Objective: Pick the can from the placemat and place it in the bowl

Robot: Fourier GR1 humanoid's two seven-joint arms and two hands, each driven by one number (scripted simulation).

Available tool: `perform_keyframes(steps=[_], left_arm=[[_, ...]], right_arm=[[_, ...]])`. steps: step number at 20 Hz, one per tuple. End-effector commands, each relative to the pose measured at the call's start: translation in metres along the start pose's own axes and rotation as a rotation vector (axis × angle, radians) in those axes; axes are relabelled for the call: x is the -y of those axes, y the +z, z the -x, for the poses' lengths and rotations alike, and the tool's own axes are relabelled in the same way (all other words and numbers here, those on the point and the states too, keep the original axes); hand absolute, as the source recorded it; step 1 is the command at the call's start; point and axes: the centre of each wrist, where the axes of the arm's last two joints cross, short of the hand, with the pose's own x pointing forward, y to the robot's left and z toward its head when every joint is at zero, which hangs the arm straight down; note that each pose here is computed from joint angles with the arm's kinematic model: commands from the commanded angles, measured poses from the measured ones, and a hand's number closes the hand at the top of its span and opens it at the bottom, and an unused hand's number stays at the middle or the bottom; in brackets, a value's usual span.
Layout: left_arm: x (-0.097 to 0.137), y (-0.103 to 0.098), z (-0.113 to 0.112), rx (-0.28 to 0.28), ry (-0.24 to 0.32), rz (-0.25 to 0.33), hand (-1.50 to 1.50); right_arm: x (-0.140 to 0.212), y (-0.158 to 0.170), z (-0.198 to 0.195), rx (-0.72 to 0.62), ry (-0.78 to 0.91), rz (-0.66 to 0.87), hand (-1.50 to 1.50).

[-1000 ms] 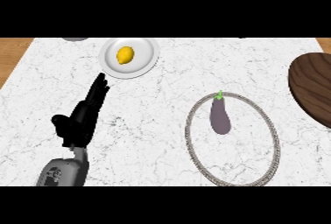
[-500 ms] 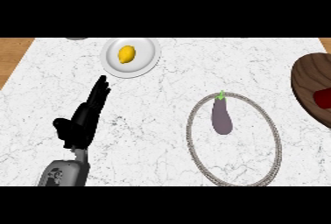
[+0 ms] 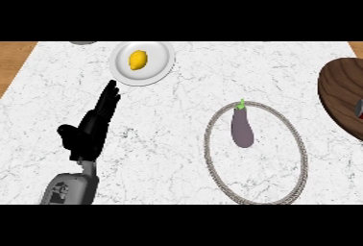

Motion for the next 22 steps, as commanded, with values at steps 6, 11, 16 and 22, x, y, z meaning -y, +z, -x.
perform_keyframes(steps=[6, 11, 16, 22], left_arm=[[0.012, 0.005, 0.006, 0.014, -0.013, -0.018, 0.0], [-0.012, 0.005, 0.006, 0.013, 0.004, -0.01, 0.0], [0.002, 0.009, 0.004, 0.006, 0.001, -0.016, 0.0], [0.001, 0.004, -0.002, 0.014, -0.003, -0.025, 0.0]], right_arm=[[0.06, 0.021, 0.0, -0.04, -0.237, 0.068, -1.5], [0.088, 0.056, 0.016, -0.06, -0.326, 0.072, -1.5], [0.103, 0.073, 0.02, -0.023, -0.394, 0.01, -1.5], [0.113, 0.096, 0.03, -0.028, -0.398, -0.034, -1.5]])
